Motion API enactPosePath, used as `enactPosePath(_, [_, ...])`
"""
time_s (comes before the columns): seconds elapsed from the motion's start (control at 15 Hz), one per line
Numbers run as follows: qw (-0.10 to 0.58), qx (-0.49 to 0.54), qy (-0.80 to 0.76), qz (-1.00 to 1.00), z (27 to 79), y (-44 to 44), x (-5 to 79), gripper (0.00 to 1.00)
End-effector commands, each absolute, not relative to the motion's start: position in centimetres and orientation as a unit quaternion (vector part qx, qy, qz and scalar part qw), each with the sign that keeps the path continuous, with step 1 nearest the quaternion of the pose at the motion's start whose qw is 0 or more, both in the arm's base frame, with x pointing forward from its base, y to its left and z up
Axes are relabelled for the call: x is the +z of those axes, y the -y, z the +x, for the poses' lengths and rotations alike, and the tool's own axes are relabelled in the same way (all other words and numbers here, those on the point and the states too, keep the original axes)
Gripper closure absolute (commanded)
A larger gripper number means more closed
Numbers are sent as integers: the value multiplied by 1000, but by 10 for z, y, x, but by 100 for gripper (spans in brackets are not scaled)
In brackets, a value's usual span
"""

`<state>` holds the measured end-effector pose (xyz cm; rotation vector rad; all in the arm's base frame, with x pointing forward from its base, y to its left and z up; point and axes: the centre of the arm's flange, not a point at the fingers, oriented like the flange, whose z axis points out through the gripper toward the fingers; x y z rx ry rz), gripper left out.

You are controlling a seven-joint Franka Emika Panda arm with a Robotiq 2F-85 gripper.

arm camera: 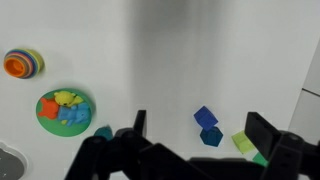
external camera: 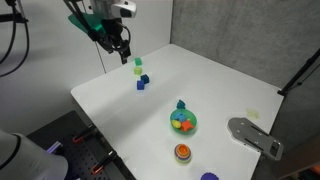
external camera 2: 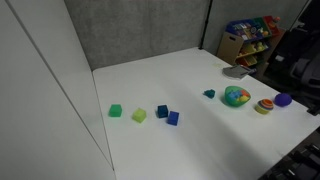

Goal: Pick up the green object from the table and put it in the green bowl

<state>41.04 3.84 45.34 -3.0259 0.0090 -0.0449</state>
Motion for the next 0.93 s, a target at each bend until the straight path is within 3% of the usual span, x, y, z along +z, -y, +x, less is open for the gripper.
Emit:
enactPosePath(0.0, [37, -23, 19, -999, 456, -35, 435, 0])
enactPosePath(0.87, [-2, -68, 79, -995, 589, -9, 335, 0])
